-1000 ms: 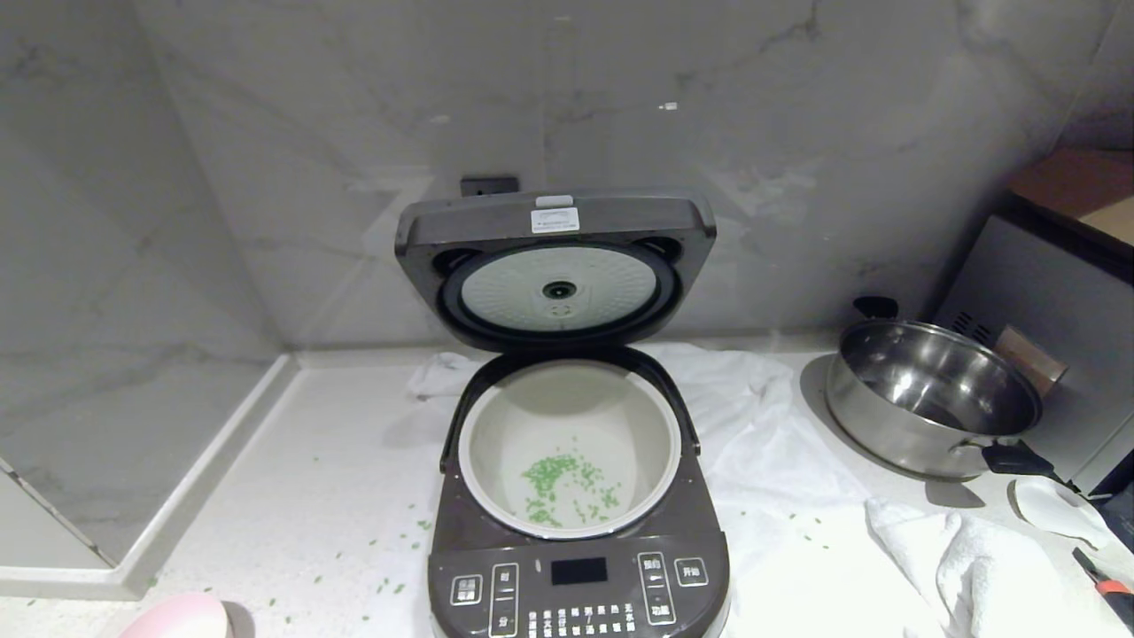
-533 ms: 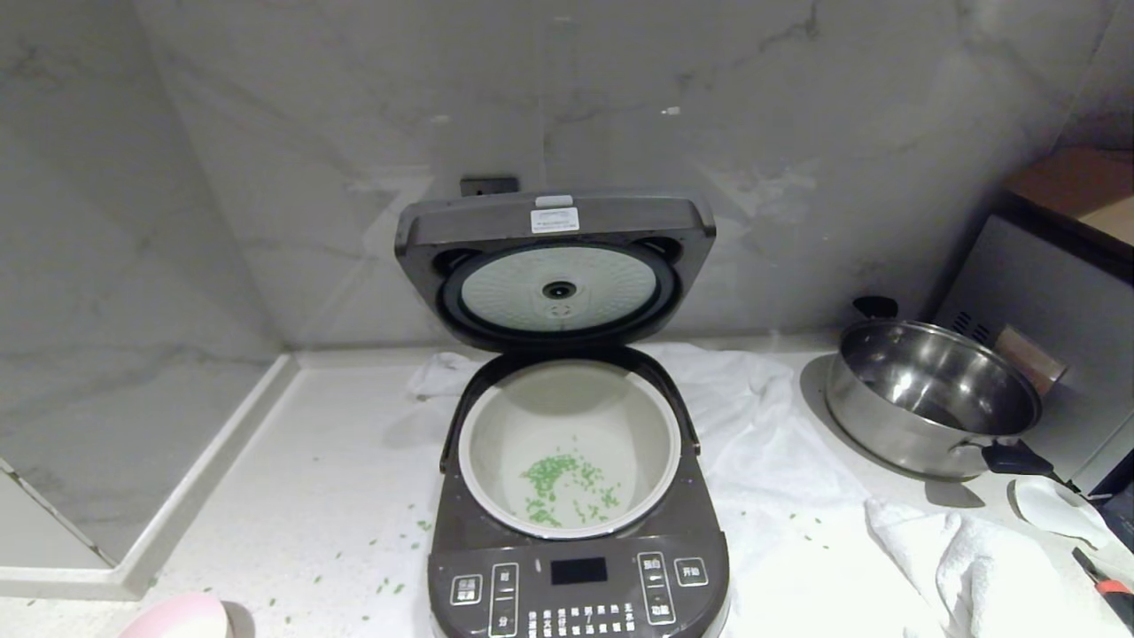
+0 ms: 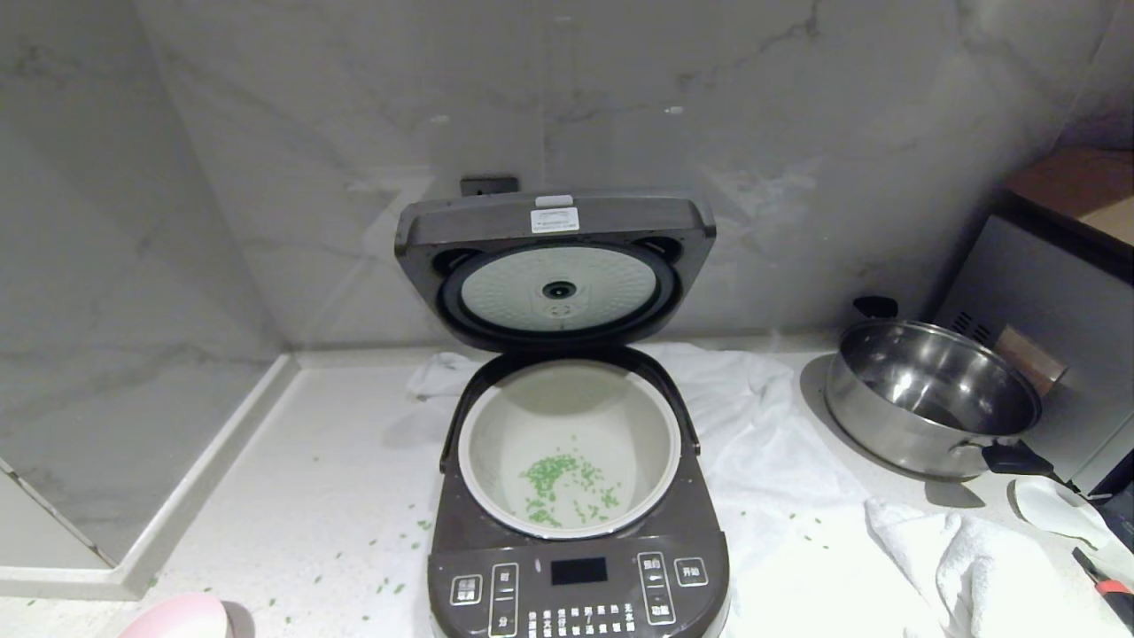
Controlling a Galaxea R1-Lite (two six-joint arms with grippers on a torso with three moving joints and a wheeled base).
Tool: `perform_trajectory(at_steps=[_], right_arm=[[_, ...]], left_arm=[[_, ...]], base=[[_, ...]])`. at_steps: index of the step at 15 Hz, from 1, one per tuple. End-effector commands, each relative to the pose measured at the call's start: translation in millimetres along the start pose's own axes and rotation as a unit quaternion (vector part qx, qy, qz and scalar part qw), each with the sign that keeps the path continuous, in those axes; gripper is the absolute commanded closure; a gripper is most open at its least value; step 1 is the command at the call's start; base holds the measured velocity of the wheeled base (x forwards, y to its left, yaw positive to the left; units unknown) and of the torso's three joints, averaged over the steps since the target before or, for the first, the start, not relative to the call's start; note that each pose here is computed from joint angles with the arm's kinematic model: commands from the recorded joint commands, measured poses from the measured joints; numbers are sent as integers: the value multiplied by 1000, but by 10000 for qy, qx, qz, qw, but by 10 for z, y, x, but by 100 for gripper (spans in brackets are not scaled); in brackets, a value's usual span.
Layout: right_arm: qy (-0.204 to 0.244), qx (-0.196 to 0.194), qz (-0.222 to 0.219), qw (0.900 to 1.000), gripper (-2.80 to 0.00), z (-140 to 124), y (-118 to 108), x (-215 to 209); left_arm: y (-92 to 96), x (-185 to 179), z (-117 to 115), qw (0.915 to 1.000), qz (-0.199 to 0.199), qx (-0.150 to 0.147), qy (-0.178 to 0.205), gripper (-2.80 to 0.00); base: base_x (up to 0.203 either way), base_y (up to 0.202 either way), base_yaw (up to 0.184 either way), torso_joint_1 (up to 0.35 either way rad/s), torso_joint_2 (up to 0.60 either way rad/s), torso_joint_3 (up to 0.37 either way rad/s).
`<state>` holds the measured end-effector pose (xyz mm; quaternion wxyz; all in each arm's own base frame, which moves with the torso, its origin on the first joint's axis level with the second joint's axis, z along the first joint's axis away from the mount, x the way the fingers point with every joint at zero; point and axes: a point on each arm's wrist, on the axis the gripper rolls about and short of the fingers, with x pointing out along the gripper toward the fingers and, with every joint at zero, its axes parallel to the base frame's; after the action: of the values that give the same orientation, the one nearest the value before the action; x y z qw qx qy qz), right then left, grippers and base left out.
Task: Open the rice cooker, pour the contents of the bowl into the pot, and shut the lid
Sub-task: Turn on the tap
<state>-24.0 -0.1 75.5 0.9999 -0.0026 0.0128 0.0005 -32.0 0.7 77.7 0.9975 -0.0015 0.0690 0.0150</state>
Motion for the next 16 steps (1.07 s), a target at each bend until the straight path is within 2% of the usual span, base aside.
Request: perform_trajectory(at_steps=[1,12,16], right_arm=[[3,-11,3,10000,0,0,0,0],[3,-5,3,10000,0,0,0,0],[3,18,4,10000,0,0,0,0]], left_arm=[[0,-1,-3,10000,4,-4,-1,0],[0,-1,-3,10000,4,-4,-1,0],[0,-1,-3,10000,4,-4,-1,0]], base=[[0,0,0,0,0,0],[0,0,0,0,0,0],[-182,0,-4,2,4,0]])
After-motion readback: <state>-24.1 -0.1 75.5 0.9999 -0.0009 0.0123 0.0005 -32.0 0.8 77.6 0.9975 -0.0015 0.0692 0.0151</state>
